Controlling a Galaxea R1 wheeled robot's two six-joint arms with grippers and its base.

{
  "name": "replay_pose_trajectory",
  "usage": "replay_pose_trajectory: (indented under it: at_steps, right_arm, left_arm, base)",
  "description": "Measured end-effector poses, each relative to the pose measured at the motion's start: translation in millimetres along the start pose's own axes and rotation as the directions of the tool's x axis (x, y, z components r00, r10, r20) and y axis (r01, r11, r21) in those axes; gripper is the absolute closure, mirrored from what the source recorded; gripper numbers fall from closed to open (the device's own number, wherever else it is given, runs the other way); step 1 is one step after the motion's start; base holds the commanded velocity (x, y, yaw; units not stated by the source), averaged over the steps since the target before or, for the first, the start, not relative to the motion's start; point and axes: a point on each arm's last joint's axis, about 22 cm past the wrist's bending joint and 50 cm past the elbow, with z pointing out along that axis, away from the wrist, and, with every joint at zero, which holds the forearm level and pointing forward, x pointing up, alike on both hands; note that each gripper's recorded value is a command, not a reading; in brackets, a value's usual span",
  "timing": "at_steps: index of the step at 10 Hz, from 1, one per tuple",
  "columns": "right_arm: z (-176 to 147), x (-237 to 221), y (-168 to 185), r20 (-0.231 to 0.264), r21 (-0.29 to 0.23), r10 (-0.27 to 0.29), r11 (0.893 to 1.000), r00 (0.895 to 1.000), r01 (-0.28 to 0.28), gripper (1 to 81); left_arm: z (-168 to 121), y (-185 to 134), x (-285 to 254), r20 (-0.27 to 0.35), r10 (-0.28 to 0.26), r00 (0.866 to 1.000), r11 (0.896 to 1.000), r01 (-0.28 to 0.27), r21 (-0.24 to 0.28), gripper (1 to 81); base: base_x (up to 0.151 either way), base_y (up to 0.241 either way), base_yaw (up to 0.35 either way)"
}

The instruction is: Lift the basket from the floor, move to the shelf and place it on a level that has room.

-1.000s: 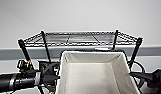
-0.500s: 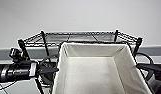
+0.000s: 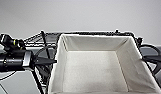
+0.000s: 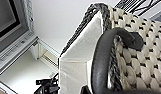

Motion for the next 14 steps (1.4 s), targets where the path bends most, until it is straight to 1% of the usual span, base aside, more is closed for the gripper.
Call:
replay_pose_trajectory:
  at_steps: [3, 5, 6, 7, 8, 10, 12, 13, 14]
  right_arm:
    - [-7.8, 20.5, -15.4, -0.017, -0.01, -0.015, 1.0, 1.0, 0.015, 81.1]
    - [-9.2, 36.5, -24.7, -0.019, -0.017, -0.017, 1.0, 1.0, 0.016, 81.1]
    - [-9.6, 49.5, -27.1, -0.032, -0.018, -0.013, 1.0, 0.999, 0.012, 81.1]
    - [-8.9, 57.5, -30.1, -0.033, -0.022, -0.016, 1.0, 0.999, 0.015, 81.1]
    - [-7.8, 63.2, -34.9, -0.034, -0.02, -0.018, 1.0, 0.999, 0.017, 81.1]
    - [-4.1, 75.7, -41.9, -0.038, -0.013, -0.017, 1.0, 0.999, 0.016, 81.1]
    - [4.4, 89.3, -46.3, -0.029, -0.013, -0.013, 1.0, 0.999, 0.013, 81.1]
    - [6.1, 96.3, -54.4, -0.032, -0.008, -0.029, 1.0, 0.999, 0.029, 81.1]
    - [7.0, 108.3, -63.3, -0.045, -0.001, -0.039, 0.999, 0.998, 0.039, 81.1]
  left_arm:
    - [-3.6, 11.4, 28.0, -0.013, 0.004, 1.0, 1.0, -0.004, 0.021, 81.1]
    - [-6.1, 18.2, 45.6, -0.023, -0.003, 1.0, 1.0, 0.004, 0.029, 81.1]
    - [-8.3, 22.1, 54.1, -0.033, -0.002, 0.999, 1.0, 0.003, 0.03, 81.1]
    - [-11.0, 27.4, 62.7, -0.044, 0.008, 0.999, 1.0, -0.007, 0.03, 81.1]
    - [-13.1, 33.0, 68.9, -0.043, 0.017, 0.999, 0.999, -0.015, 0.034, 81.1]
    - [-19.0, 40.6, 86.3, -0.055, 0.013, 0.998, 0.999, -0.011, 0.041, 81.1]
    - [-18.5, 44.3, 102.2, -0.059, 0.017, 0.998, 0.999, -0.015, 0.047, 81.1]
    - [-17.8, 45.9, 109.6, -0.064, 0.017, 0.998, 0.999, -0.014, 0.047, 81.1]
    - [-17.1, 47.4, 116.2, -0.068, 0.012, 0.998, 0.999, -0.009, 0.043, 81.1]
  base:
    - [0.0, 0.0, 0.0]
    - [0.0, 0.0, 0.0]
    - [0.0, 0.0, 0.0]
    - [0.0, 0.0, 0.0]
    - [0.0, 0.0, 0.0]
    - [0.0, 0.0, 0.0]
    - [0.0, 0.0, 0.0]
    - [0.0, 0.0, 0.0]
    - [0.0, 0.0, 0.0]
